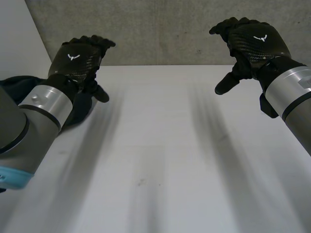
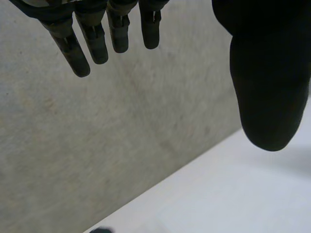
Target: Fold the laundry.
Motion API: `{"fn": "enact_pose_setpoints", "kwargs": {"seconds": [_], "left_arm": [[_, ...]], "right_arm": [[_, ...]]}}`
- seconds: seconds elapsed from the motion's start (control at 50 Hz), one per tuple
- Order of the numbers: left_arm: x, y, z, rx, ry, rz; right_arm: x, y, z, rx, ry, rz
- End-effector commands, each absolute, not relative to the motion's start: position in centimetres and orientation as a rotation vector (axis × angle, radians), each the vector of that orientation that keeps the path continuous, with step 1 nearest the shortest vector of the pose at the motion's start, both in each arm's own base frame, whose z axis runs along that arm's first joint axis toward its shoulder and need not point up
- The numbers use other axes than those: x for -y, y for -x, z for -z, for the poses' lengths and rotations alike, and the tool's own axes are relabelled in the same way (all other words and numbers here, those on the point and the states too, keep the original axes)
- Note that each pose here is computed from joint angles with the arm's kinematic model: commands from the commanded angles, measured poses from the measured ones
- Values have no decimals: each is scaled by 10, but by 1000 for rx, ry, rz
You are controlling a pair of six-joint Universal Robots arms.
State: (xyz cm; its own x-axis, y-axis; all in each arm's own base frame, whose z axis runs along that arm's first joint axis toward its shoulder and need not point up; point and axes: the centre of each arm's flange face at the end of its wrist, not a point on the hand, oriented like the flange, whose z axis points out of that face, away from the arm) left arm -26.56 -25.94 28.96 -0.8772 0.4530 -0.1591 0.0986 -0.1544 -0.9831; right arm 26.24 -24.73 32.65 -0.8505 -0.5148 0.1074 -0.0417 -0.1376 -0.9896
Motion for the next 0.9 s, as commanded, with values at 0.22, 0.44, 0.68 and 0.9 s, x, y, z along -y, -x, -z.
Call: {"fn": "enact_pose_setpoints", "kwargs": {"seconds": [0.22, 0.44, 0.68, 0.9], "left_arm": [[403, 179, -170, 2385, 1001, -2269], [427, 165, -149, 2393, 1141, -2496], [294, 301, -235, 1770, 1080, -2479], [157, 377, -161, 1682, 1268, -1892]], "right_arm": [[248, -263, -325, -1815, 627, 2055], [250, -264, -320, -1831, 632, 2040], [256, -260, -324, -1836, 691, 2112], [287, -226, -338, -1890, 579, 2231]]}}
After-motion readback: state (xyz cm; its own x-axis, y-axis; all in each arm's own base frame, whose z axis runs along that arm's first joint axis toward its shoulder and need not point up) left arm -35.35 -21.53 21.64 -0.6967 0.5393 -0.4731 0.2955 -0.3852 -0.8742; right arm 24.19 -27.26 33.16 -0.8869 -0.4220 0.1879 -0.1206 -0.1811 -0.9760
